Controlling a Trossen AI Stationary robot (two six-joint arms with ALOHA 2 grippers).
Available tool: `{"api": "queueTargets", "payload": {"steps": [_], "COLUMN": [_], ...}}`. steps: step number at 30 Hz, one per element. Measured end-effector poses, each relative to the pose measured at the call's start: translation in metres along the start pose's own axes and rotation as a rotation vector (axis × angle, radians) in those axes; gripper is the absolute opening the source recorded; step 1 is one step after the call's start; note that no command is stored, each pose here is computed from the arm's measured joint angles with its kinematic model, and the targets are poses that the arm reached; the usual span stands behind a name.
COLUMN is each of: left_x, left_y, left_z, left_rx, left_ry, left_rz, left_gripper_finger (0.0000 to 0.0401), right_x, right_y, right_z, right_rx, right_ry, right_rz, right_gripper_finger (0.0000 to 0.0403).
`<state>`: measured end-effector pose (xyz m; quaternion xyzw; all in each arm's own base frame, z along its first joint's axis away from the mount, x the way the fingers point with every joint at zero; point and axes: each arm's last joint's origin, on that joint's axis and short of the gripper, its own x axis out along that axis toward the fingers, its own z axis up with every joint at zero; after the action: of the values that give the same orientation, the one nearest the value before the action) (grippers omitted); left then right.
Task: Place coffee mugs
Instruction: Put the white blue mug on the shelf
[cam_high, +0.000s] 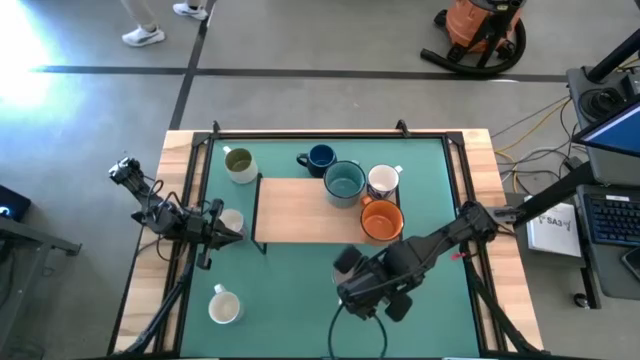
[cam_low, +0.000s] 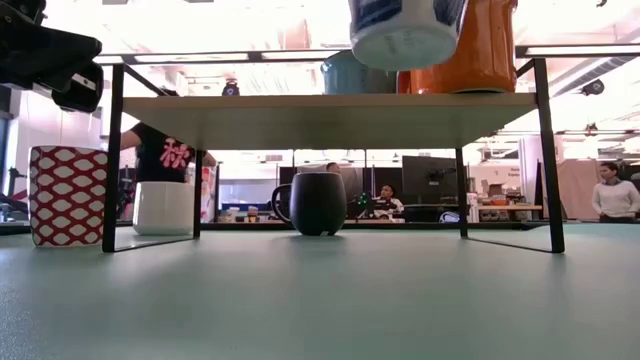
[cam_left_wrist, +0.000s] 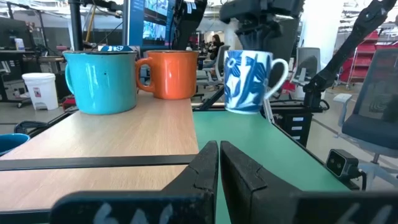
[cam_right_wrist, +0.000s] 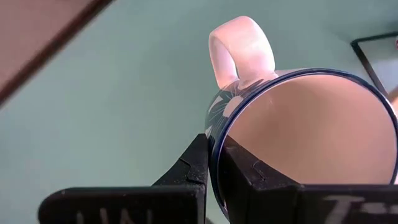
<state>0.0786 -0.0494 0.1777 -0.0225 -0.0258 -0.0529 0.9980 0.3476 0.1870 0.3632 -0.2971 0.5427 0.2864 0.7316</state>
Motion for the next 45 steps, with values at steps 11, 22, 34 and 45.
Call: {"api": "queueTargets", "payload": {"steps": [11, 22, 34, 45], "left_x": [0.000, 0.000, 0.000, 0.000], "left_y": [0.000, 0.000, 0.000, 0.000], "left_z": [0.000, 0.000, 0.000, 0.000], "left_rx": [0.000, 0.000, 0.000, 0.000], "left_ry": [-0.001, 0.000, 0.000, -0.001], "left_rz": [0.000, 0.000, 0.000, 0.000], "left_gripper_finger": [0.0000, 0.0000, 0.0000, 0.0000], "right_x": [-0.013, -0.014, -0.026, -0.018], "right_y": [-0.031, -0.072, -0.074, -0.069], "right_z": [-0.019, -0.042, -0.049, -0.058], "right_rx": [-0.217, -0.231, -0.185, -0.150], "right_ry": [0.057, 0.096, 0.066, 0.097], "right_rz": [-0.150, -0.167, -0.178, -0.125], "right_gripper_finger": [0.0013, 0.0013, 0.0013, 0.0020]}}
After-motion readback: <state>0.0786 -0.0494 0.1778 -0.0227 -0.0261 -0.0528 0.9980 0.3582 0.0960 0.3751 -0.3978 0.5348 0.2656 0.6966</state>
